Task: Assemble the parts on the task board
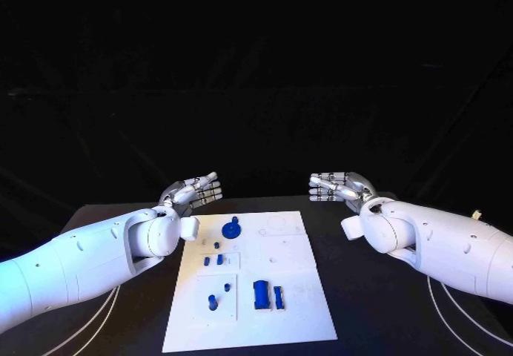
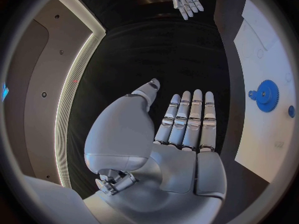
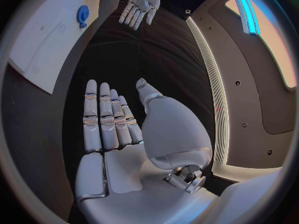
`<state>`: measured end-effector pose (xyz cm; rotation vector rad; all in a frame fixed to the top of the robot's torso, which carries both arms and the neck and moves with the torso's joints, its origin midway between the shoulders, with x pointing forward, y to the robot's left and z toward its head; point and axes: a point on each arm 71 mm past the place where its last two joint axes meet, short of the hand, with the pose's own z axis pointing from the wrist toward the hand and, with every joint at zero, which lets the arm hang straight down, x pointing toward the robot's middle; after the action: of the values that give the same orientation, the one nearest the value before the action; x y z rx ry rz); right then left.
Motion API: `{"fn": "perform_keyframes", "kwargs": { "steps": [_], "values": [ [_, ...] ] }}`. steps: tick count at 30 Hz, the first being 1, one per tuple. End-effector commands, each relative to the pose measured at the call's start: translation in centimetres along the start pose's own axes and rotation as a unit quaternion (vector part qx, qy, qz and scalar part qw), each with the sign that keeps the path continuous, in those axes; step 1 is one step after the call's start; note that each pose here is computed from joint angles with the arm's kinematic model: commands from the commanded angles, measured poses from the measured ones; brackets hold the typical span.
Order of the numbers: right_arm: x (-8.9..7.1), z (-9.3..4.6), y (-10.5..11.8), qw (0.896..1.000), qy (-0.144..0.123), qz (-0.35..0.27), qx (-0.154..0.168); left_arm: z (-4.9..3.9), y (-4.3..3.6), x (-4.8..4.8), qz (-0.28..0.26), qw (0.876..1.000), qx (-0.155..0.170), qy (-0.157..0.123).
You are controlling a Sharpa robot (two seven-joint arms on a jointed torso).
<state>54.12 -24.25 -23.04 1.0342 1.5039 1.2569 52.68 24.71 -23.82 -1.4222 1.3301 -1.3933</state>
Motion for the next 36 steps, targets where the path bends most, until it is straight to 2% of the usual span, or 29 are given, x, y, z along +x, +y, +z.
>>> {"fn": "perform_keyframes", "kwargs": {
  "steps": [1, 6, 12, 18, 23, 36],
  "values": [
    [0.7, -0.4, 0.1, 1.000, -0.012, 0.008, -0.008, -0.38, 0.18, 0.60, 0.012, 1.000, 0.007, -0.007],
    [2.2, -1.5, 0.1, 0.999, -0.036, 0.026, -0.020, -1.40, 0.55, 1.93, 0.033, 0.999, 0.020, -0.021],
    [4.7, -4.0, 0.4, 0.995, -0.079, 0.053, -0.034, -3.57, 0.91, 4.36, 0.071, 0.995, 0.049, -0.043],
    [6.2, -5.8, 0.7, 0.992, -0.106, 0.065, -0.036, -5.09, 0.92, 5.84, 0.094, 0.991, 0.072, -0.057],
    [6.7, -6.5, 0.9, 0.990, -0.116, 0.069, -0.036, -5.68, 0.89, 6.38, 0.102, 0.990, 0.081, -0.061],
    [6.7, -6.5, 0.9, 0.990, -0.117, 0.069, -0.036, -5.70, 0.89, 6.39, 0.102, 0.990, 0.081, -0.062]
  ]
}}
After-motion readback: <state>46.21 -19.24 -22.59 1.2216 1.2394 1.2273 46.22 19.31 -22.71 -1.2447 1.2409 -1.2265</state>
